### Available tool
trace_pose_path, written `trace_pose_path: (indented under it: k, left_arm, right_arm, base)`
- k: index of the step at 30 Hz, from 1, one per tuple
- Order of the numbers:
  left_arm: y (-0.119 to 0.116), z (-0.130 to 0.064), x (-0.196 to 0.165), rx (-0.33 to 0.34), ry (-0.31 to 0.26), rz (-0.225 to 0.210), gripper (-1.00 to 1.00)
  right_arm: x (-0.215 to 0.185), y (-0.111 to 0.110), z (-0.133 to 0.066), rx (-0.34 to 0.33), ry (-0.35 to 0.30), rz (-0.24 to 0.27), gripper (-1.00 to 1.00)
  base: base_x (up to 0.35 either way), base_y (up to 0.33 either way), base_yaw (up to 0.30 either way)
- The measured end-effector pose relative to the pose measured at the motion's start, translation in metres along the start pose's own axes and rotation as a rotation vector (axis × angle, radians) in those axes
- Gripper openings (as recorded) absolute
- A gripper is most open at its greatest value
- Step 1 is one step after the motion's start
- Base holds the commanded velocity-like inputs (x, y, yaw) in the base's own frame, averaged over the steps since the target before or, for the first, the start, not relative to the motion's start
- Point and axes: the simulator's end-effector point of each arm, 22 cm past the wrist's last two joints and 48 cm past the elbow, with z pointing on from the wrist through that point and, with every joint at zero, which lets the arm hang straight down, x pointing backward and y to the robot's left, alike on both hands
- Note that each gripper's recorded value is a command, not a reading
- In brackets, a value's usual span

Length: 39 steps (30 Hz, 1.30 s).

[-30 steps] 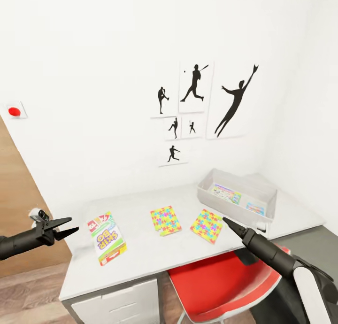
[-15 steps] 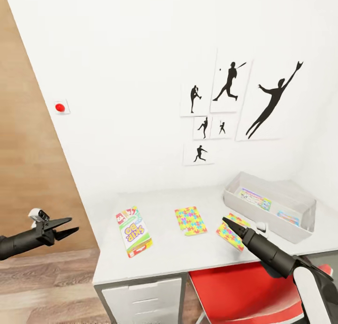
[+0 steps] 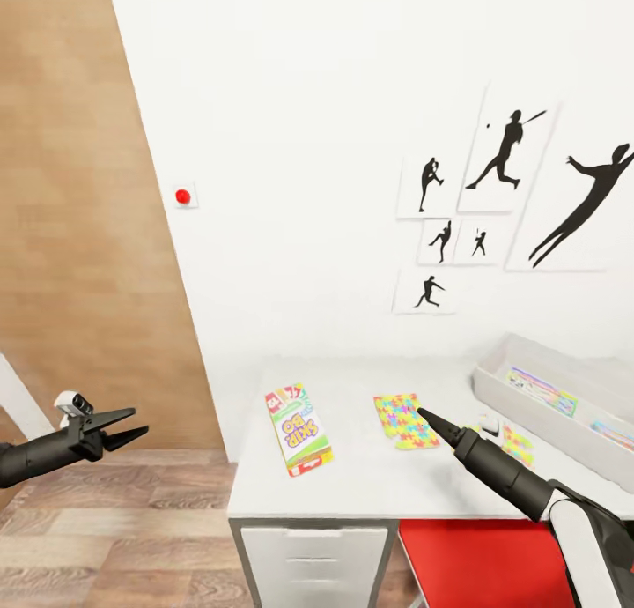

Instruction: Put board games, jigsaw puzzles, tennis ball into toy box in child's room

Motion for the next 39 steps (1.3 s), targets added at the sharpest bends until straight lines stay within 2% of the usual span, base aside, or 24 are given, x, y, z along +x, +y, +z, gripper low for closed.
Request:
trace_pose_path:
  k: [21, 28, 39]
  left_arm:
    - [0.0048, 0.0015, 0.0018, -0.003, 0.003, -0.009, 1.00]
    - [0.0055, 0.0023, 0.0021, -0.002, 0.003, -0.010, 1.00]
    - [0.0056, 0.0019, 0.0017, -0.003, 0.003, -0.010, 1.00]
  right_arm:
    - [0.0003, -0.0032, -0.0005, 0.000, -0.001, 0.005, 1.00]
    - [0.0012, -0.0030, 0.0002, -0.002, 0.001, 0.005, 1.00]
    - [0.0010, -0.0032, 0.0002, -0.002, 0.000, 0.006, 1.00]
  base:
    - [0.189, 0.261, 0.252]
    - [0.168, 0.109, 0.044]
    - [0.016, 0.005, 0.001]
